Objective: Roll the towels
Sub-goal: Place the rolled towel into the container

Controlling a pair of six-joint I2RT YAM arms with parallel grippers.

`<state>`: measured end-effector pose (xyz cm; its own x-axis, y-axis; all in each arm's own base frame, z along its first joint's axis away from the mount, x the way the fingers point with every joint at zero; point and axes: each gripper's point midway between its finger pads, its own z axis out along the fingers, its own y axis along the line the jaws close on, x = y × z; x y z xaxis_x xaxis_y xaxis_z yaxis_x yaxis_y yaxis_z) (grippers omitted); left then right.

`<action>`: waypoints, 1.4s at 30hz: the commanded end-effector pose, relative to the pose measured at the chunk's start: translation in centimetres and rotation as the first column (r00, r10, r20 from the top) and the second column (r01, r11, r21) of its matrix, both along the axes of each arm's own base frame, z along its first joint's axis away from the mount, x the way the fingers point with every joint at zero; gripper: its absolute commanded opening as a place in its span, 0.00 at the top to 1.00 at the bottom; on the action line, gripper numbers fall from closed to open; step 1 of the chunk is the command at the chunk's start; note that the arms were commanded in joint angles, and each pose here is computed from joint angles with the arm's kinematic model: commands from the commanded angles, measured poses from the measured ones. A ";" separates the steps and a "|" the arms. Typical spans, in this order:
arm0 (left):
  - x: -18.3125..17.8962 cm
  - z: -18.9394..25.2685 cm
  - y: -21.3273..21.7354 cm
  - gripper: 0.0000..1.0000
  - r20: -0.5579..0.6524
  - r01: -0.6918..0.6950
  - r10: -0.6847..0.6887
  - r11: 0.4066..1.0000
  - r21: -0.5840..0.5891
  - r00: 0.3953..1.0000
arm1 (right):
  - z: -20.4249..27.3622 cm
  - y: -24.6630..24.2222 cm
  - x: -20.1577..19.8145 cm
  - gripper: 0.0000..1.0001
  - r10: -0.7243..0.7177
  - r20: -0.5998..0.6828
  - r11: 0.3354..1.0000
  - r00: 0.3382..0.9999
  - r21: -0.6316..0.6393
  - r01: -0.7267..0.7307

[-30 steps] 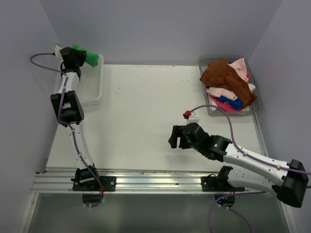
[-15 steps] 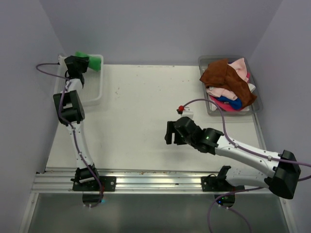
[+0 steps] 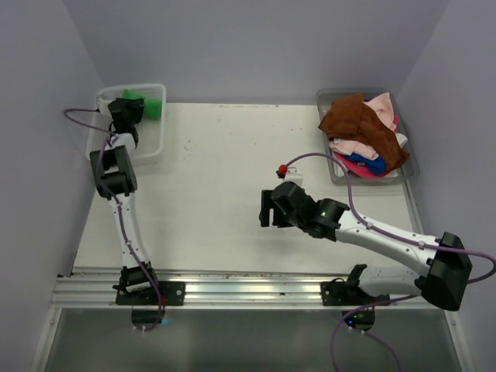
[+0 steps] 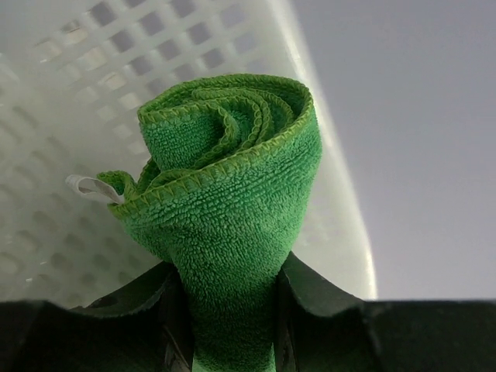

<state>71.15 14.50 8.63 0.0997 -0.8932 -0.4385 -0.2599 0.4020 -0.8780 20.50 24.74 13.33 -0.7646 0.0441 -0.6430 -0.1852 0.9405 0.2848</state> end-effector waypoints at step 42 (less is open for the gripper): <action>-4.0 5.5 0.8 0.05 -0.060 0.003 0.001 0.998 0.069 0.998 | 1.9 1.4 -0.1 0.22 0.021 0.035 0.998 0.999 0.063 -0.023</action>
<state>67.85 13.56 8.43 0.0228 -0.9000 -0.4352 -0.3653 0.3977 -0.8417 20.29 25.41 13.85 -0.7624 0.0424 -0.6458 -0.2001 0.9335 0.2974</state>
